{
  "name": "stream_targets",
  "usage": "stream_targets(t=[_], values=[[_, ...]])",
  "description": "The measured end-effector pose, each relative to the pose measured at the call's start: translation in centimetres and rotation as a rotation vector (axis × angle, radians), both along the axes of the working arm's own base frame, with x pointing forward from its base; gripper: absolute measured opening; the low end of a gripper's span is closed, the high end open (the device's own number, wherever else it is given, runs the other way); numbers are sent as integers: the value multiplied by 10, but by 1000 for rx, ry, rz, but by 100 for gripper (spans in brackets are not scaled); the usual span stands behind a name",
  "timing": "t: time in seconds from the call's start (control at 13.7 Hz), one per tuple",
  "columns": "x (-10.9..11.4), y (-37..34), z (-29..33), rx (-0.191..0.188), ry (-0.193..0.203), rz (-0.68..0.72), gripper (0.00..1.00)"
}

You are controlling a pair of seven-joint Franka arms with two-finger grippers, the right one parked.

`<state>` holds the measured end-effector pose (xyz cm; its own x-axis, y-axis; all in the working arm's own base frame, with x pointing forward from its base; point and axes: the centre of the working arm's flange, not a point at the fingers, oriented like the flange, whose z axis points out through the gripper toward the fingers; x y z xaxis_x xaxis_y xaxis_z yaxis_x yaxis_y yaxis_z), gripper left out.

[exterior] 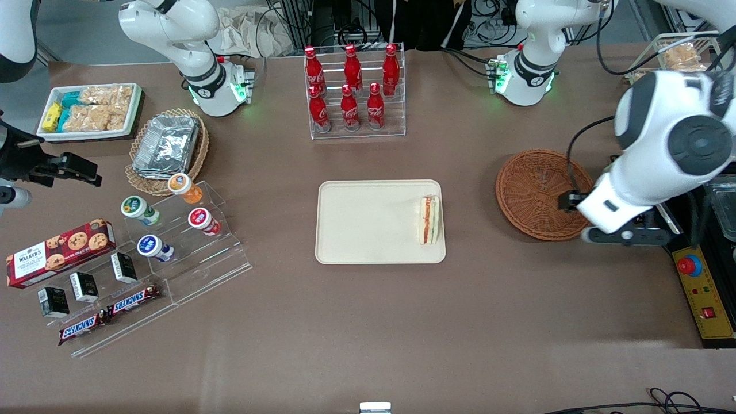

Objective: Place sandwich from basket to tray

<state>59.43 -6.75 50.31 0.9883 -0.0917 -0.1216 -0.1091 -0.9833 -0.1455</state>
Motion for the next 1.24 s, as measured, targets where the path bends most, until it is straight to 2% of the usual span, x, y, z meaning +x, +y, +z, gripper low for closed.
stream_targets(t=[0.15,0.37,0.51,0.66,0.8,1.24], values=[[-2,30,21,-6,-27,7,100],[-1,68,54,-53,-81,22,100],[0,81,73,-71,-104,29,100],[0,79,88,-121,-120,39,100],[1,77,93,-136,-128,40,100],[2,77,91,-138,-124,40,100]])
